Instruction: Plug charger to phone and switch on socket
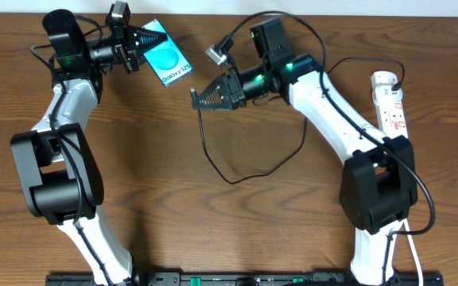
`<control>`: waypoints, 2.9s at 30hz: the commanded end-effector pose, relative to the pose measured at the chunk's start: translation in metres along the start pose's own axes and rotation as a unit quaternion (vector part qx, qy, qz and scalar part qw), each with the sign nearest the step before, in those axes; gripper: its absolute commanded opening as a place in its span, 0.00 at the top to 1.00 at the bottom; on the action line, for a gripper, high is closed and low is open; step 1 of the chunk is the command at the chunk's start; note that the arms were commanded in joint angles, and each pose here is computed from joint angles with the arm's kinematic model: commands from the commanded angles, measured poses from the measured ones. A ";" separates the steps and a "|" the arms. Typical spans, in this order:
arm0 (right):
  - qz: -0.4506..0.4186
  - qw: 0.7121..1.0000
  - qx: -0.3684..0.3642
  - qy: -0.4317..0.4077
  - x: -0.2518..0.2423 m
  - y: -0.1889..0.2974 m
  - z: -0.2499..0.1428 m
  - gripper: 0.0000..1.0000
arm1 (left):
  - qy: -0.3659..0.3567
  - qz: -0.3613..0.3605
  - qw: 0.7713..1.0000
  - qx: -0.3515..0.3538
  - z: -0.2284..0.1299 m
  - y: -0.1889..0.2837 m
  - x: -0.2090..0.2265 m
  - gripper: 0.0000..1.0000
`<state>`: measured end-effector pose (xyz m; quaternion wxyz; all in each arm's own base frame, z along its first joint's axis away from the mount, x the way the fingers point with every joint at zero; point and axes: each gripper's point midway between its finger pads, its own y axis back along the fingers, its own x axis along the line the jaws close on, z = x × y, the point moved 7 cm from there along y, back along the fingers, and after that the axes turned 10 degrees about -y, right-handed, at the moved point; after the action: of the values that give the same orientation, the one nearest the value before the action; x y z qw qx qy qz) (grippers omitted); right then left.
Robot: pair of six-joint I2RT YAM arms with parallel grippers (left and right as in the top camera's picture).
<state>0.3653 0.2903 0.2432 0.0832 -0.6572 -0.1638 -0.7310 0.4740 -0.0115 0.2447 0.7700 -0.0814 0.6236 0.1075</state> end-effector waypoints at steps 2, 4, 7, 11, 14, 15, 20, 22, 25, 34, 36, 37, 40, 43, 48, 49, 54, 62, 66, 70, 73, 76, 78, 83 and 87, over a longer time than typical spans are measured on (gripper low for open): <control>0.034 0.999 0.026 0.025 -0.003 -0.004 -0.006 0.99 | -0.039 -0.006 0.999 0.010 0.002 0.000 -0.014 0.93; 0.054 0.997 0.038 0.051 0.000 -0.004 -0.009 0.99 | -0.039 -0.006 0.999 0.011 0.002 0.000 -0.014 0.93; 0.060 0.995 0.043 0.062 0.001 -0.007 -0.011 0.99 | -0.039 -0.006 0.999 0.011 0.001 0.000 -0.014 0.92; 0.060 0.995 0.046 0.066 -0.001 -0.009 -0.013 0.99 | -0.038 -0.007 0.999 0.012 0.001 0.000 -0.014 0.93; 0.059 0.995 0.047 0.058 -0.012 -0.010 -0.018 0.99 | -0.038 -0.007 0.999 0.013 0.001 -0.001 -0.014 0.93; 0.059 0.996 0.046 0.050 -0.019 -0.010 -0.020 0.99 | -0.038 -0.007 0.999 0.013 0.001 -0.001 -0.014 0.93; 0.063 0.996 0.045 0.054 -0.023 -0.008 -0.022 0.99 | -0.038 -0.008 0.999 0.016 0.000 -0.004 -0.014 0.92; 0.066 0.995 0.046 0.061 -0.022 -0.008 -0.021 0.99 | -0.038 -0.009 0.999 0.021 -0.002 -0.009 -0.015 0.93; 0.066 0.995 0.046 0.063 -0.022 -0.008 -0.021 0.99 | -0.038 -0.011 0.999 0.031 -0.005 -0.018 -0.015 0.93; 0.066 0.996 0.026 0.061 -0.024 0.011 -0.015 0.99 | -0.038 -0.014 0.998 0.039 -0.007 -0.026 -0.016 0.93; 0.066 0.996 0.023 0.061 -0.025 0.014 -0.014 0.99 | -0.038 -0.014 0.998 0.040 -0.007 -0.026 -0.016 0.93; 0.066 0.996 0.022 0.061 -0.025 0.015 -0.014 0.99 | -0.038 -0.014 0.998 0.039 -0.007 -0.026 -0.016 0.93; 0.066 0.996 0.021 0.065 -0.025 0.015 -0.013 0.99 | -0.038 -0.014 0.998 0.040 -0.007 -0.026 -0.016 0.93; 0.066 0.995 0.021 0.068 -0.024 0.015 -0.013 0.99 | -0.038 -0.014 0.998 0.041 -0.008 -0.027 -0.016 0.93; 0.066 0.995 0.020 0.069 -0.024 0.016 -0.012 0.99 | -0.038 -0.014 0.998 0.042 -0.008 -0.028 -0.016 0.93; 0.066 0.995 0.019 0.070 -0.023 0.016 -0.011 0.99 | -0.038 -0.014 0.998 0.043 -0.008 -0.029 -0.016 0.93; 0.066 0.995 0.019 0.072 -0.022 0.016 -0.008 0.99 | -0.038 -0.017 0.998 0.053 -0.012 -0.038 -0.017 0.92; 0.064 0.995 0.011 0.073 -0.022 0.024 -0.006 0.99 | -0.038 -0.021 0.997 0.068 -0.018 -0.052 -0.018 0.93; 0.064 0.995 0.006 0.073 -0.023 0.027 -0.005 0.99 | -0.038 -0.021 0.997 0.068 -0.018 -0.052 -0.018 0.92; 0.064 0.995 0.006 0.075 -0.023 0.027 -0.005 0.99 | -0.038 -0.021 0.997 0.068 -0.018 -0.052 -0.018 0.93; 0.064 0.995 0.006 0.080 -0.022 0.027 -0.004 0.99 | -0.038 -0.021 0.997 0.069 -0.018 -0.053 -0.018 0.93; 0.064 0.995 0.006 0.081 -0.022 0.027 -0.004 0.99 | -0.038 -0.022 0.996 0.073 -0.019 -0.056 -0.019 0.93; 0.064 0.995 0.006 0.082 -0.022 0.027 -0.004 0.99 | -0.038 -0.023 0.996 0.075 -0.020 -0.058 -0.019 0.93; 0.064 0.995 0.006 0.081 -0.022 0.027 -0.004 0.99 | -0.038 -0.023 0.996 0.078 -0.021 -0.060 -0.019 0.93; 0.064 0.995 0.006 0.080 -0.022 0.027 -0.004 0.99 | -0.038 -0.024 0.996 0.080 -0.022 -0.062 -0.019 0.93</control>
<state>0.3739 0.2625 0.2255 0.1350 -0.6002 -0.1206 -0.7791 0.4684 -0.0752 0.2485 0.7889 -0.0393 0.6108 0.0548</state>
